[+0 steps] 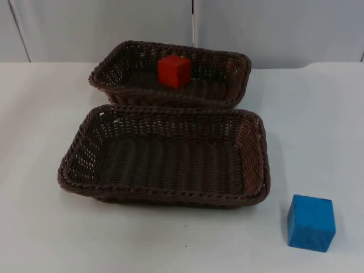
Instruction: Pick up one cube with the left hand and place it into the upper basket. Pick up one cube with the right hand and place it into the lower basket.
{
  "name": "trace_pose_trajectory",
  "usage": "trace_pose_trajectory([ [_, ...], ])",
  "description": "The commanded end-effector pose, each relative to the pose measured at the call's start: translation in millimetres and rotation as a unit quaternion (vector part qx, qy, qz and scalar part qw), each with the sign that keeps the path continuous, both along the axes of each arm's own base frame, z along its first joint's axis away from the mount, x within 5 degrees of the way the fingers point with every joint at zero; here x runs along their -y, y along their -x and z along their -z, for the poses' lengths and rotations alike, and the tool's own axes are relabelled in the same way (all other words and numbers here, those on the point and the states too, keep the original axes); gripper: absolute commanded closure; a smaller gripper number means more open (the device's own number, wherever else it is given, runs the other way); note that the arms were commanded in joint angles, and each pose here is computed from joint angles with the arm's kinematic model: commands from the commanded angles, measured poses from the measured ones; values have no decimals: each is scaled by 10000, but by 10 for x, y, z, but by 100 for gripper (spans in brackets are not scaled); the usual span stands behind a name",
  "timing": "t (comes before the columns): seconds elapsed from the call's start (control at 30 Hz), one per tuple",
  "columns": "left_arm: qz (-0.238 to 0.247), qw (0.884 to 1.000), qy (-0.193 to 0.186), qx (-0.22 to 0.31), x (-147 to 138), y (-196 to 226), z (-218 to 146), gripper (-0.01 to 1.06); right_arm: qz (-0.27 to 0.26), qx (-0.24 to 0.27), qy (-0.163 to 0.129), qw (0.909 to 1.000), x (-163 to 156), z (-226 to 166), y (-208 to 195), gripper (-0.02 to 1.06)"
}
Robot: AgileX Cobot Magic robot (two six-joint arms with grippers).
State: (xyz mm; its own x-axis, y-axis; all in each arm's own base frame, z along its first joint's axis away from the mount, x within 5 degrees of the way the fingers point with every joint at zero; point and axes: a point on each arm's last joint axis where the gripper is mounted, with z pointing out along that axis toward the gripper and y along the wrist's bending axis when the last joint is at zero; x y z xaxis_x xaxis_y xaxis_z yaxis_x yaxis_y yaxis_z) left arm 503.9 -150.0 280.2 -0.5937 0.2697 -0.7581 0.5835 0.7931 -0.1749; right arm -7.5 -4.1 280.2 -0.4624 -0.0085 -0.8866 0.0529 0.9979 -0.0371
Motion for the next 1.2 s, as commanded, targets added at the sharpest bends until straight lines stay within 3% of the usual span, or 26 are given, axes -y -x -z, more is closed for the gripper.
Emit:
trace_pose_trajectory([
  [0.0,52,10000,1,60,2,58,-137,33,-14,16,18,10000,4,3,-1,0],
  [0.27,-159,9994,234,184,-13,109,-336,33,-4,15,34,10000,7,3,0,0],
  [0.37,-149,9997,73,181,-43,173,-414,33,-4,15,34,10000,7,3,0,0],
  [0.77,-498,9984,76,253,-159,479,-506,33,-4,15,34,10000,7,3,0,0],
  [0.9,-775,9954,-28,570,-293,814,-649,33,0,15,39,10000,8,3,0,0],
  [1.17,-860,9927,-68,839,-437,1348,-915,33,5,15,47,10000,10,3,0,0],
])
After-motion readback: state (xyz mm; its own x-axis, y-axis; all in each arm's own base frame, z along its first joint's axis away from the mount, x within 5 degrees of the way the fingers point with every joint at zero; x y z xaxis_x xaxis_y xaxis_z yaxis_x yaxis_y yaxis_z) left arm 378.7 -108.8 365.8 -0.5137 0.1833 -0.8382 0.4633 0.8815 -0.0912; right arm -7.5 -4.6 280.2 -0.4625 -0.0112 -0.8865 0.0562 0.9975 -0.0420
